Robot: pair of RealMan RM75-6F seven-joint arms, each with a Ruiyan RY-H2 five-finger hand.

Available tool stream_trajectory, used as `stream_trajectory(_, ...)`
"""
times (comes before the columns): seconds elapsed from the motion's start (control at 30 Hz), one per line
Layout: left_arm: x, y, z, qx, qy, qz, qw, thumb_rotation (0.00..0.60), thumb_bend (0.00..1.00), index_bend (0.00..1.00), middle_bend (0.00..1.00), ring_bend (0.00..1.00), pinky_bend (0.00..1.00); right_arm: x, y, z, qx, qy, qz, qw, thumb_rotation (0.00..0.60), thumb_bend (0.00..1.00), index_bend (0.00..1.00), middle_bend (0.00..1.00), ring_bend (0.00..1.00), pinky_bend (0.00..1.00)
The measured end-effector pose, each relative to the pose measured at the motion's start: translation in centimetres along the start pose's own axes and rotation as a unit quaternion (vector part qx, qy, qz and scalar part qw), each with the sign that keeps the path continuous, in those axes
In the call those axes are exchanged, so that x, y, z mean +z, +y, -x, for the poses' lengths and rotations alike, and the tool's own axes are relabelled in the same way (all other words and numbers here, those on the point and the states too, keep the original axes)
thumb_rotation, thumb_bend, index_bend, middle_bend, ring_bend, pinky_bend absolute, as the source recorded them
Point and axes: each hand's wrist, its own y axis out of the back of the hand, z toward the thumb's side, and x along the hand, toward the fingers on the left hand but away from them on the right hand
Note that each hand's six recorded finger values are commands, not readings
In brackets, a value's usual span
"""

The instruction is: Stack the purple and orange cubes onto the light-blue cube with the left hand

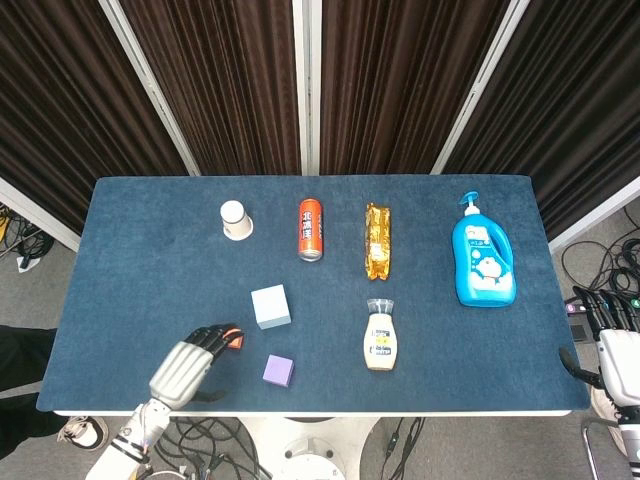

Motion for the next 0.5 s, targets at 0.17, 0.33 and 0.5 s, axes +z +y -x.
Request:
stream_trajectory(0.17, 1.2, -0.6, -0.3, -0.002, 0.005, -0.005, 1.0000, 0.600, 0.16, 0.19, 0.30, 0.23, 0.26, 0.0, 0.1, 0.0, -0.001, -0.001, 0.001, 1.0000, 0.600, 0.23, 0.04, 0.11, 0.00, 0.00)
stream_trajectory(0.33, 2.4, -1.7, -1.0, -0.010, 0.016, -0.024, 0.9995, 0.600, 0.16, 0.19, 0.33, 0.24, 0.28, -0.1, 0.3, 0.0, -0.004, -0.002, 0.005, 1.0000, 0.600, 0.23, 0.04, 0.11, 0.00, 0.00)
stream_trajectory(0.5, 3.5, -3.3, -2.6, -0.020, 0.020, -0.030, 0.9992, 0.600, 0.17, 0.20, 0.34, 0.24, 0.28, -0.3, 0.5, 0.0, -0.007, -0.005, 0.010, 0.9999, 0.600, 0.23, 0.04, 0.11, 0.00, 0.00)
